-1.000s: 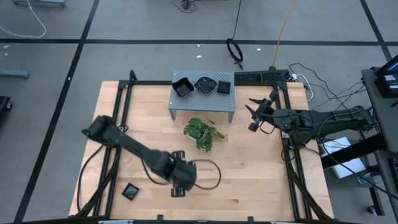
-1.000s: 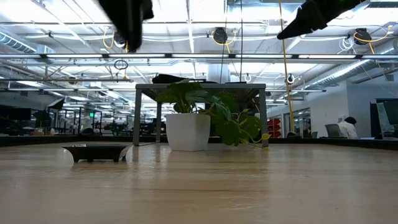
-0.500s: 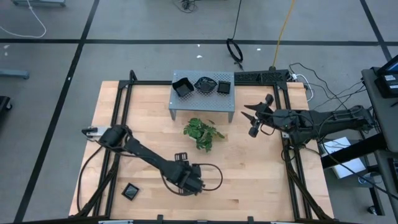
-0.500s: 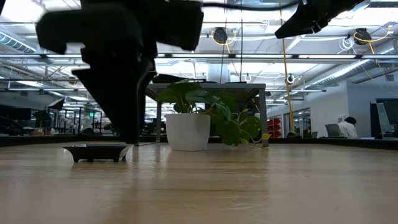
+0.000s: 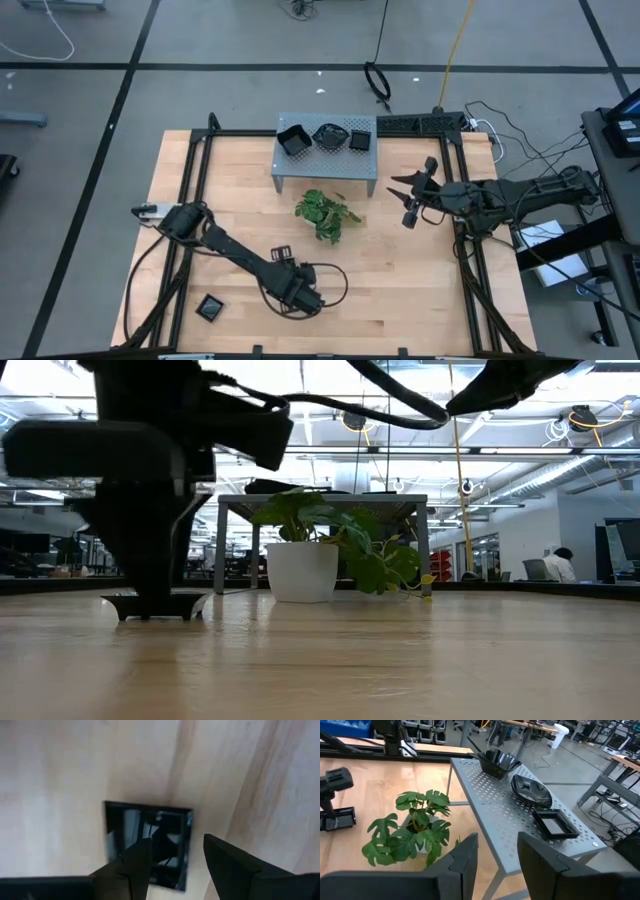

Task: Pick & Place Mini shaped plates
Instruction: Stack the square plate on top of the stacked square plates on the shelf

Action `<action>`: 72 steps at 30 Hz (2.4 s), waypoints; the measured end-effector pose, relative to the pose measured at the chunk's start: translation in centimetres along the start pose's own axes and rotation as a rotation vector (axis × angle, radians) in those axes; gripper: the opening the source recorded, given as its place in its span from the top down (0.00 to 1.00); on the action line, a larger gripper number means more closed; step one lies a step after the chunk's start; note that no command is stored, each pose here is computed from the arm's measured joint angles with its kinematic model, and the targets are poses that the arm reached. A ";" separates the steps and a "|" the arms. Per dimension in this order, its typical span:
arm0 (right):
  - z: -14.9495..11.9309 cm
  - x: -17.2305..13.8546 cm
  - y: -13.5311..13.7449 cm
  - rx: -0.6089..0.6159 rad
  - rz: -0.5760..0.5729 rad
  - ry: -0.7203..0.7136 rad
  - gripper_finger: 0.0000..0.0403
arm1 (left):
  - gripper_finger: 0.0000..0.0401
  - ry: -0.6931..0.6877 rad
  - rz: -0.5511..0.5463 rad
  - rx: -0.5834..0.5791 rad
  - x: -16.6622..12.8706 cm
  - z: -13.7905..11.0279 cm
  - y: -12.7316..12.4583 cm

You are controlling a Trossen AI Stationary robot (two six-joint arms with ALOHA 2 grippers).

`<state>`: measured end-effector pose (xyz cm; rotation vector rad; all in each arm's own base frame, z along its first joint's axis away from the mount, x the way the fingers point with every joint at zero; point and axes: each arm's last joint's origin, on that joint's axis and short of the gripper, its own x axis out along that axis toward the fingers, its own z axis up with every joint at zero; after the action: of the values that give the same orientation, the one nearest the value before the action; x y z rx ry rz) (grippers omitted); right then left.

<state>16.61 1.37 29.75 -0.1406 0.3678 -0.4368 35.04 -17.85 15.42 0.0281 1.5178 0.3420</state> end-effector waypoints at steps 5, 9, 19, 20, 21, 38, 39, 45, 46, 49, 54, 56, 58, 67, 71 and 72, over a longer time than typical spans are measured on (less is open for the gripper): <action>0.0 -0.1 0.2 -0.005 0.011 -0.001 0.69 | 0.55 0.017 -0.013 -0.064 1.1 -0.4 0.2; 0.0 -0.2 0.3 -0.009 0.018 -0.002 0.69 | 0.66 0.030 -0.050 -0.105 1.6 -0.4 0.2; -0.1 -0.2 0.4 0.036 0.022 0.000 0.69 | 0.96 -0.107 -0.198 -0.001 0.8 1.4 -1.1; -0.1 -0.2 0.4 0.036 0.022 0.000 0.69 | 0.96 -0.122 -0.194 0.028 0.5 1.7 -1.2; -0.1 -0.2 0.4 0.036 0.022 0.000 0.69 | 0.96 -0.151 -0.188 0.067 0.0 2.0 -1.3; 0.0 -0.8 1.2 0.126 0.081 -0.008 0.69 | 0.96 -0.619 -0.028 0.357 0.4 12.1 3.8; 0.0 -0.9 1.4 0.127 0.095 -0.010 0.69 | 0.96 -0.613 -0.023 0.345 0.8 12.4 4.3; -0.1 -1.7 2.4 0.143 0.167 -0.015 0.69 | 0.98 -0.595 -0.029 0.310 1.8 13.3 5.7; -0.1 -1.8 2.5 0.142 0.174 -0.016 0.69 | 0.97 -0.597 -0.028 0.305 1.8 13.3 5.9; -0.1 -2.0 2.8 0.136 0.191 -0.018 0.69 | 0.92 -0.596 -0.028 0.296 1.8 13.5 6.2; -0.1 -2.2 3.0 0.129 0.212 -0.021 0.69 | 0.82 -0.593 -0.055 0.194 1.9 13.6 6.5; -0.1 -2.3 3.1 0.126 0.220 -0.022 0.69 | 0.78 -0.597 -0.068 0.154 1.8 13.6 6.5; -0.2 -2.4 3.3 0.122 0.229 -0.022 0.69 | 0.74 -0.606 -0.082 0.121 1.4 13.8 6.3; -2.2 -2.2 4.2 0.091 0.338 0.074 0.69 | 0.59 -0.644 -0.182 0.116 -4.8 14.2 5.1; -4.7 -1.1 5.1 0.129 0.333 0.105 0.69 | 0.58 -0.575 -0.148 0.204 -8.5 13.2 5.5; -5.3 -0.8 5.4 0.139 0.345 0.101 0.69 | 0.58 -0.563 -0.146 0.212 -9.3 13.0 5.7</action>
<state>16.06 6.28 23.94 0.0802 0.4498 -0.1272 46.50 -12.15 26.58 0.1664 0.9842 0.0439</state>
